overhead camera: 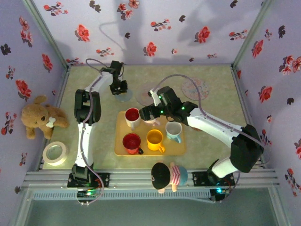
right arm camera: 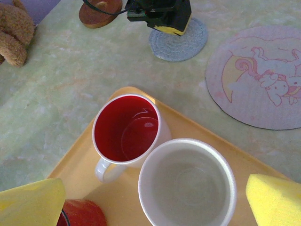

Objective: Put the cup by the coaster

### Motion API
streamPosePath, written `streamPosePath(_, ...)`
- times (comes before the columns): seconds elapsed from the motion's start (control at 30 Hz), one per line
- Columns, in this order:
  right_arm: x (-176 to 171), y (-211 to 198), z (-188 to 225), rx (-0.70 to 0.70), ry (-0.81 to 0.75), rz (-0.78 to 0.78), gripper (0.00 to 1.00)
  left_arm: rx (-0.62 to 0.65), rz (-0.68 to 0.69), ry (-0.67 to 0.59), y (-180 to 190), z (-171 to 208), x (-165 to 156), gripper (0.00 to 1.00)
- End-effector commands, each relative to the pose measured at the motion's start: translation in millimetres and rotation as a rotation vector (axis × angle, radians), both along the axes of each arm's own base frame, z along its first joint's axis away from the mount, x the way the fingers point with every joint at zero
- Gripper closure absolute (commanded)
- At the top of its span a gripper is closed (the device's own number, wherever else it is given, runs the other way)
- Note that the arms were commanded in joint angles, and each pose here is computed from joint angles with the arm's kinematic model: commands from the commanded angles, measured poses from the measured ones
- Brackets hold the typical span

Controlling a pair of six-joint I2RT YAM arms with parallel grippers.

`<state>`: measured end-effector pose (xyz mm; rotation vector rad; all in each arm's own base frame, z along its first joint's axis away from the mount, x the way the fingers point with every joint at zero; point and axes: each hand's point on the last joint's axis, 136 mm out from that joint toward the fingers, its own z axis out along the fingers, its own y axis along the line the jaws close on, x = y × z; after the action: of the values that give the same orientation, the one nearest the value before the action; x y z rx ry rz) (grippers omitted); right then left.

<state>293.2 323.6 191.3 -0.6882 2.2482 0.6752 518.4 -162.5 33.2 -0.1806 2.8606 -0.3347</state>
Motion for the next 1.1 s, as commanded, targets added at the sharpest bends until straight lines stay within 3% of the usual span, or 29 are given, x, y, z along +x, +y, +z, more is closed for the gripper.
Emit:
streamPosePath(0.0,3,-5,17,0.027,-0.030,-0.031,0.00,-0.035,-0.002,-0.088,-11,54,7,0.84)
streamPosePath(0.13,3,-5,17,0.028,-0.030,-0.031,0.00,-0.051,-0.001,-0.157,-12,92,10,0.73)
streamPosePath(0.33,4,-1,17,0.032,-0.031,-0.015,0.00,-0.025,-0.001,-0.225,1,146,9,0.73)
streamPosePath(0.63,7,11,26,0.061,-0.043,0.025,0.00,0.049,0.070,-0.292,55,196,-15,0.95)
streamPosePath(0.7,7,14,29,0.073,-0.046,0.035,0.00,0.064,0.085,-0.294,68,201,-22,1.00)
streamPosePath(1.07,9,36,29,0.123,-0.020,0.092,0.00,0.112,0.210,-0.267,147,172,-37,1.00)
